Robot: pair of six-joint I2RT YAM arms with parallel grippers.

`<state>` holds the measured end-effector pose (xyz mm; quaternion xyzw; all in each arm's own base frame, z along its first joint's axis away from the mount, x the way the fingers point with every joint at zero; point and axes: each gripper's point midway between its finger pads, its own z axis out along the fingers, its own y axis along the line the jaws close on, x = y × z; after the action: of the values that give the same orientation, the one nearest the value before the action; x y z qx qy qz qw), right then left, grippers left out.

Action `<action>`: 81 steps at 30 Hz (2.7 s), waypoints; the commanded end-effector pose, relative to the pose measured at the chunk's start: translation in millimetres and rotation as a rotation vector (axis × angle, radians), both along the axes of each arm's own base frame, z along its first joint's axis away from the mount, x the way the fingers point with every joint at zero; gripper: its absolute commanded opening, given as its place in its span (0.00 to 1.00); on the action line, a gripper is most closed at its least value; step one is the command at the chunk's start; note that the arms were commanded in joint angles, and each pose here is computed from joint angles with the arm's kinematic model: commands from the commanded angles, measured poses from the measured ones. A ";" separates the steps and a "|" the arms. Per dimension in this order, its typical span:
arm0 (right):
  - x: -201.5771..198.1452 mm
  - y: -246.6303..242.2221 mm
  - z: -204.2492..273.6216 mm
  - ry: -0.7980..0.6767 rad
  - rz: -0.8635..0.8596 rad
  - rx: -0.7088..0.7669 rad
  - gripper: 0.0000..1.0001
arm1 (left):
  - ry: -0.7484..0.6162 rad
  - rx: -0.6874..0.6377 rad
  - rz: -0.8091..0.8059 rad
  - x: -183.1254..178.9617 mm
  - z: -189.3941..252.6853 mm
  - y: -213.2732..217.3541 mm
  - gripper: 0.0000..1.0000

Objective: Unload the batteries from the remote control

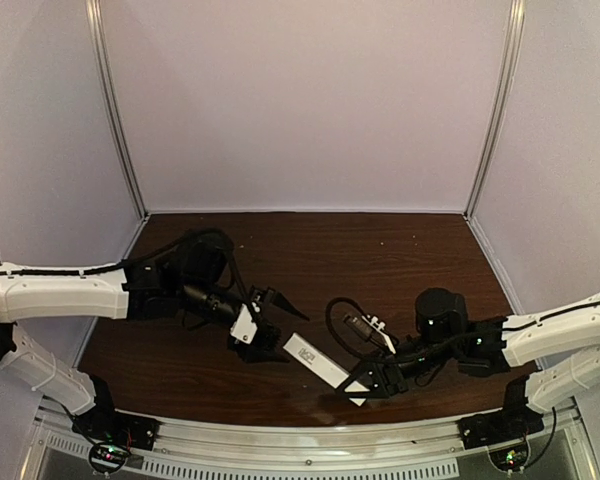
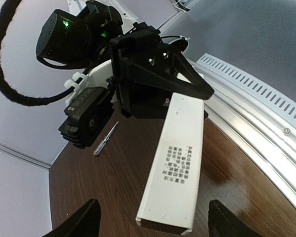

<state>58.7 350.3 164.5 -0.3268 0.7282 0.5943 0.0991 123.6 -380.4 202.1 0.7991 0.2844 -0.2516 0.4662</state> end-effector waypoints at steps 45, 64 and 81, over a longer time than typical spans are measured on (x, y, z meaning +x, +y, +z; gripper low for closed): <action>-22.1 15.3 28.8 -0.084 0.104 0.116 0.00 | 0.188 -0.063 -0.222 -31.8 9.4 -6.5 0.50; -20.8 17.4 29.3 -0.085 0.089 0.113 0.19 | 0.207 -0.069 -0.231 -34.6 13.2 -5.2 0.00; 28.5 5.7 14.1 -0.244 -0.185 -0.050 1.00 | 0.280 -0.079 -0.134 -26.7 -9.9 -4.7 0.00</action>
<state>61.8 360.5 178.7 -0.3482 0.7225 0.5729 0.1690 86.5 -379.8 181.5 0.7711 0.2775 -0.4021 0.4083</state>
